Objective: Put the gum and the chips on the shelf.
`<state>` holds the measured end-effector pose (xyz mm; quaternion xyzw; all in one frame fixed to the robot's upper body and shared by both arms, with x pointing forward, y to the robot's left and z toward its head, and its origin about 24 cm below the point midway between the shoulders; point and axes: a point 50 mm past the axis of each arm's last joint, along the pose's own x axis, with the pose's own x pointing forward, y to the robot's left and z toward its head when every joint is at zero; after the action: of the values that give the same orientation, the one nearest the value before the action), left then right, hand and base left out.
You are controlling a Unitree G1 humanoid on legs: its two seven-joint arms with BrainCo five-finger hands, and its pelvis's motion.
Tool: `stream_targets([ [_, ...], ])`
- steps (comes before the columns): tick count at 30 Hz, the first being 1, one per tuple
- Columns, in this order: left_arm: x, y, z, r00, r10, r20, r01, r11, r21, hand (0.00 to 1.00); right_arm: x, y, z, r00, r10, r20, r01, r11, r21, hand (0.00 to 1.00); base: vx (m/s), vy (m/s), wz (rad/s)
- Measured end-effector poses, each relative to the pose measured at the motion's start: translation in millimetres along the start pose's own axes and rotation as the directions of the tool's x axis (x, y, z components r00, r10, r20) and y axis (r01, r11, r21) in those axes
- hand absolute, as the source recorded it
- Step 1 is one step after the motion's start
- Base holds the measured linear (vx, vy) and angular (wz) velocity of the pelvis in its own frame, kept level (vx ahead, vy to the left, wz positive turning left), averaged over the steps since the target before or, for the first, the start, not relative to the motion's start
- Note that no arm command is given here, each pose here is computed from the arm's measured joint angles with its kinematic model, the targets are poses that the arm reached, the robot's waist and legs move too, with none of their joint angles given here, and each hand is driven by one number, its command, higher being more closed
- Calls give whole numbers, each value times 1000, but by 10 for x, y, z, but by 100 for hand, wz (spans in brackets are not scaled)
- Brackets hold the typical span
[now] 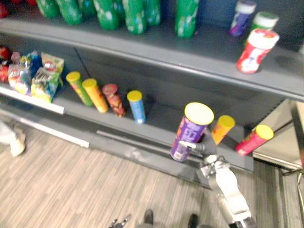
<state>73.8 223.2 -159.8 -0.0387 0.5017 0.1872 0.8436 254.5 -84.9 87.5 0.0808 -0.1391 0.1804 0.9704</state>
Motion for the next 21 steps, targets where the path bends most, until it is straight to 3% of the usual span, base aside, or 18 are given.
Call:
stream_targets([
  [10,51,-259,458,985,-50,166,47,999,22,0,558,-30,256,993,-50,110,67,985,-158,100,-20,7,18],
  [17,21,-475,755,953,-105,284,109,994,3,0,1015,-277,558,943,-258,212,299,934,-194,100,-38,12,13],
  [21,-5,-593,860,938,-125,324,139,990,-18,0,1260,-565,799,871,-427,245,474,862,-182,100,-11,-4,7],
])
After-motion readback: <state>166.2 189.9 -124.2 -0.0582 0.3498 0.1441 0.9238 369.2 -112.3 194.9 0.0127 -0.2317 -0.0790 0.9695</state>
